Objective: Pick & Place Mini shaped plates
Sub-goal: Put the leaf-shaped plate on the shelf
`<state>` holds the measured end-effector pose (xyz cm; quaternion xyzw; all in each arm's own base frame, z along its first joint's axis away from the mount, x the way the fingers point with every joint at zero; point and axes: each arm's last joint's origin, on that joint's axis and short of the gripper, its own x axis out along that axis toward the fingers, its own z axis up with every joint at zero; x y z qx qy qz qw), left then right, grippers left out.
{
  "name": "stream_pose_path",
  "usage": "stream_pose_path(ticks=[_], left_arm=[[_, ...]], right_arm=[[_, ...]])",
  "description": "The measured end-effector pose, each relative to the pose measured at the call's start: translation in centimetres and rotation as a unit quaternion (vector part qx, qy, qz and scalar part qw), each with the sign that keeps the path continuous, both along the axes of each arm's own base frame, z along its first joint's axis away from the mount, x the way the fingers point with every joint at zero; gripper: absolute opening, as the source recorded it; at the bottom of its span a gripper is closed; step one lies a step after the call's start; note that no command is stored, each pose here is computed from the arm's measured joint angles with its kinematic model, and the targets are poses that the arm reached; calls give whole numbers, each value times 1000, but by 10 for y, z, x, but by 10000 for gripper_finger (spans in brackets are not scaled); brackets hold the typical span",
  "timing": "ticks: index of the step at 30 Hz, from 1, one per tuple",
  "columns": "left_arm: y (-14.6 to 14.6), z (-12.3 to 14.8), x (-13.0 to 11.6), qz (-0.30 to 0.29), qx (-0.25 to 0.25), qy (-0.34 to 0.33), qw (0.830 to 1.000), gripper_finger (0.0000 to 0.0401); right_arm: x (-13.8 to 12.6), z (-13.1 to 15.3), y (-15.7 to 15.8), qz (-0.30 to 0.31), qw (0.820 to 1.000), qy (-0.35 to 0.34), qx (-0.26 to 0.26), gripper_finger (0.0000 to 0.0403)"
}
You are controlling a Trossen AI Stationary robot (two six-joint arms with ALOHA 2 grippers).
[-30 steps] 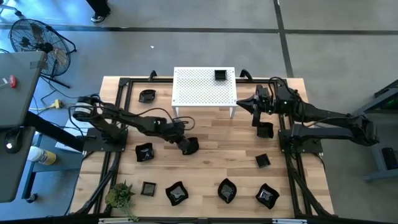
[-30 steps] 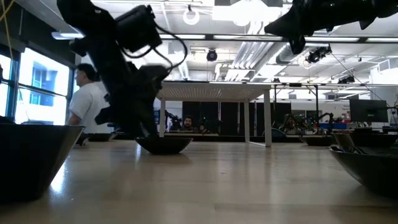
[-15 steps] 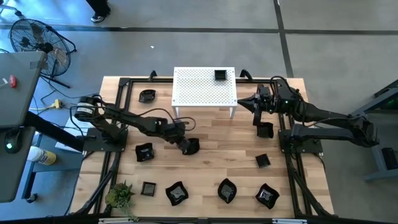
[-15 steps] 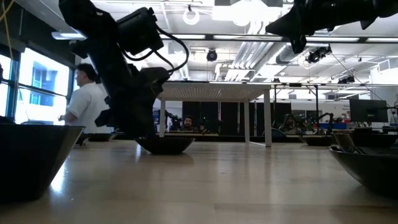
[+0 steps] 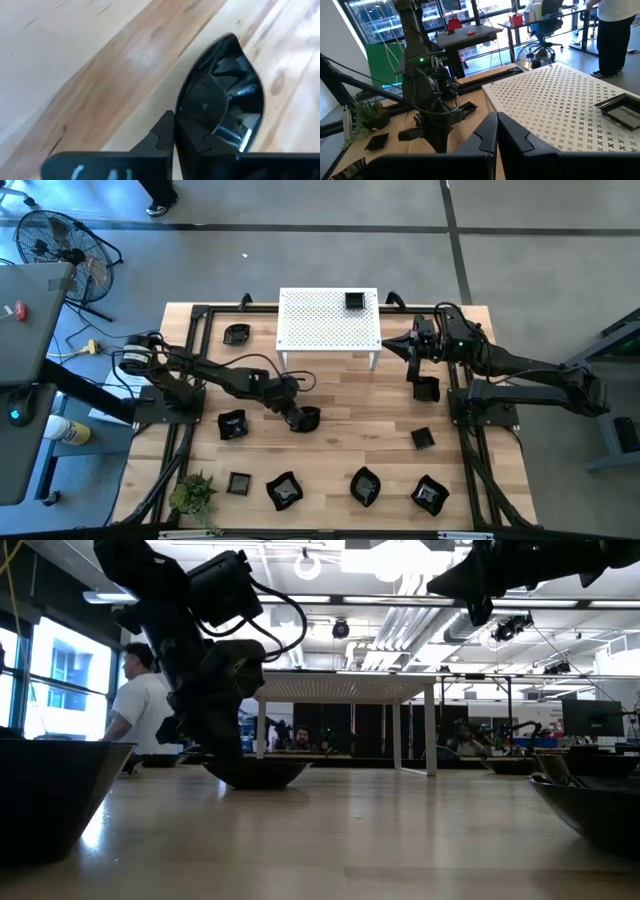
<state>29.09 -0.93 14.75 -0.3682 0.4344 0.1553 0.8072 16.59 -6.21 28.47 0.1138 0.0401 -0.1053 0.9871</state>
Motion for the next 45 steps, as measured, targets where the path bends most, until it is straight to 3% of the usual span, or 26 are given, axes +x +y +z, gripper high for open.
stream_pose_path(ticks=[5, 11, 16, 23, 30, 36, 45], left_arm=[[-1, 16, 5, -22, -1, -18, 1000, 2], [-2, 64, 14, -88, 23, -67, 994, 1], [9, 119, 13, -103, 57, -107, 987, 1], [48, 204, 3, -90, 125, -144, 978, 1], [113, 262, -33, -38, 173, -132, 975, 1], [171, 276, -69, 26, 204, -125, 971, 1], [255, 237, -71, -16, 229, -117, 966, 1]], right_arm=[[0, 0, 0, 0, 1000, 0, 0, 2], [0, 0, 0, 0, 1000, 1, 0, 6], [0, -1, 0, 0, 1000, 4, 1, 2], [0, -1, 0, 0, 1000, 6, 3, 3], [0, -1, -1, -10, 1000, 7, 4, 5], [0, -1, -1, -16, 1000, 3, 20, 3], [-1, -2, -4, -68, 997, 1, 27, 6]])
